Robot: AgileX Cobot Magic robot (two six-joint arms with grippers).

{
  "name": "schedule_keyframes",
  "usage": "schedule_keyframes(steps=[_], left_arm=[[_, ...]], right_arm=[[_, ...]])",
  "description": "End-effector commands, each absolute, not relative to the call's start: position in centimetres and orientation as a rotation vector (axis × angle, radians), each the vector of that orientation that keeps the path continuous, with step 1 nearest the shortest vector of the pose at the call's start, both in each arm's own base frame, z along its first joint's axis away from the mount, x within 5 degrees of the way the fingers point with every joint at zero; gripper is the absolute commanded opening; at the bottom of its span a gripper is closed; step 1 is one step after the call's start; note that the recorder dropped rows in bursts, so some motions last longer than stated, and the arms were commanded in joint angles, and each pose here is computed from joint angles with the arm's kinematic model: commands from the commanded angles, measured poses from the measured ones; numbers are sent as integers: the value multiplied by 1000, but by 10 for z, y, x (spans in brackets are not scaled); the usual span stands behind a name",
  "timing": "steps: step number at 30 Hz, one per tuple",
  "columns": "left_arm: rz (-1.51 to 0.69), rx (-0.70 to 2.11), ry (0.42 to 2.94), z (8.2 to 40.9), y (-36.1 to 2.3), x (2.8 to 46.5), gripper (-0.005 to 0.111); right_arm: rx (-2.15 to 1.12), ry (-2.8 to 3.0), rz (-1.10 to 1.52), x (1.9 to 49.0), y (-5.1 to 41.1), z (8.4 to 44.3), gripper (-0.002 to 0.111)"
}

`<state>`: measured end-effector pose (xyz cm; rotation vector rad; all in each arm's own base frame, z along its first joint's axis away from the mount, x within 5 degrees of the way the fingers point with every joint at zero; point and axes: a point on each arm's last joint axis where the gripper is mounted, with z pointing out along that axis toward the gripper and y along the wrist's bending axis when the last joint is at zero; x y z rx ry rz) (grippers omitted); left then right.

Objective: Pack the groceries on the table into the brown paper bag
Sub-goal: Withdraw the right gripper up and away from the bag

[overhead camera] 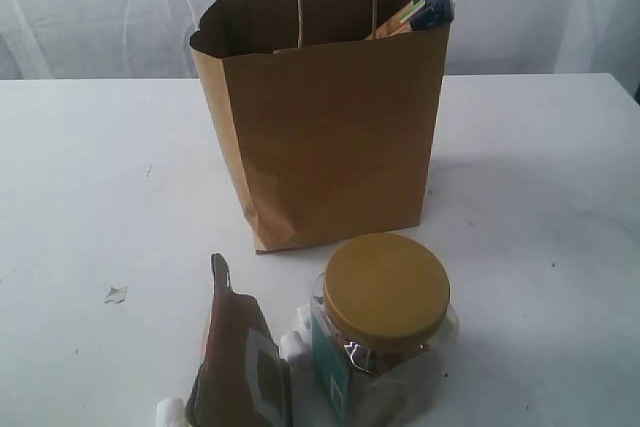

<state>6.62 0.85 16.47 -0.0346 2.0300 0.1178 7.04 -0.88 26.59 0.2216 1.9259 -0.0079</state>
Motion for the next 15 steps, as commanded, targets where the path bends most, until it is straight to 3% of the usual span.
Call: schedule_keyframes(steps=[1,11,15], left_arm=[[115,-35,2029,164,8,66,0],[115,-35,2029,164,8,66,0],[115,-35,2029,164,8,66,0]], right_arm=[[143,1949,33,70,-3,264,2],[-72,1967,161,69,15,263,2],[-96,1945,437,70,32,261,2]])
